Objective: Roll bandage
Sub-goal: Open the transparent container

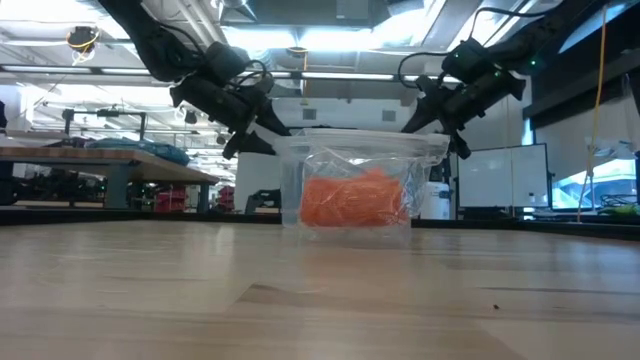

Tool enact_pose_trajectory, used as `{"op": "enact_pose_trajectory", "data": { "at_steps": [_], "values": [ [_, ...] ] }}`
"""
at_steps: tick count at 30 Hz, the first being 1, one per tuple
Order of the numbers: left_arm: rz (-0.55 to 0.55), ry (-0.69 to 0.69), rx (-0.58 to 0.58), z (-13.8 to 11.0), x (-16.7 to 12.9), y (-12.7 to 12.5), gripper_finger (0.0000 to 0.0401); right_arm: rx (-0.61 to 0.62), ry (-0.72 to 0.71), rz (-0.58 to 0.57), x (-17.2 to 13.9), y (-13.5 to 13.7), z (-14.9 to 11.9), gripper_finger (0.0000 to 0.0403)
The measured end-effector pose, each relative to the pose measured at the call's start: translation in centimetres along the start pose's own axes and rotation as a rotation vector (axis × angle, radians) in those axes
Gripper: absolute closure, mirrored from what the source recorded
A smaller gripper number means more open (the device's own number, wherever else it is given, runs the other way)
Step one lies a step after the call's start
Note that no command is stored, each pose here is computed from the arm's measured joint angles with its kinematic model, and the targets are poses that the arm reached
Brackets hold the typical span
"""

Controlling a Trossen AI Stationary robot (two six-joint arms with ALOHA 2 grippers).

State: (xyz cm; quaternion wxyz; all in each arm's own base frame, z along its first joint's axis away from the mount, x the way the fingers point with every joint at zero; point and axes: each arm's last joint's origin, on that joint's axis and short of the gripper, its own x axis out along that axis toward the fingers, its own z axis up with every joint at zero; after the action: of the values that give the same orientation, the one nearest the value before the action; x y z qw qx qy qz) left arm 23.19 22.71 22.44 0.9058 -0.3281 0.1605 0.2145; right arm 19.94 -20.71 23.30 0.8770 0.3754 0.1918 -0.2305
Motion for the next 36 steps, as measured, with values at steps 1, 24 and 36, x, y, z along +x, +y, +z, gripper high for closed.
{"op": "enact_pose_trajectory", "data": {
  "at_steps": [1, 24, 36],
  "values": [
    [0.0, 0.001, 0.0, 0.0, 0.0, 0.0, 0.0173, 0.008, 0.003, 0.012, 0.0, 0.1, 0.1, 0.0171],
    [-0.022, -0.069, 0.051, 1.1, -2.3, -2.0, 0.0174, -0.012, 0.005, 0.11, -0.3, 2.7, 1.7, 0.0171],
    [-0.077, -0.016, 0.097, 0.7, -2.3, -2.7, 0.0174, -0.084, -0.012, 0.195, -0.2, 3.9, 2.0, 0.0171]
  ]
}}
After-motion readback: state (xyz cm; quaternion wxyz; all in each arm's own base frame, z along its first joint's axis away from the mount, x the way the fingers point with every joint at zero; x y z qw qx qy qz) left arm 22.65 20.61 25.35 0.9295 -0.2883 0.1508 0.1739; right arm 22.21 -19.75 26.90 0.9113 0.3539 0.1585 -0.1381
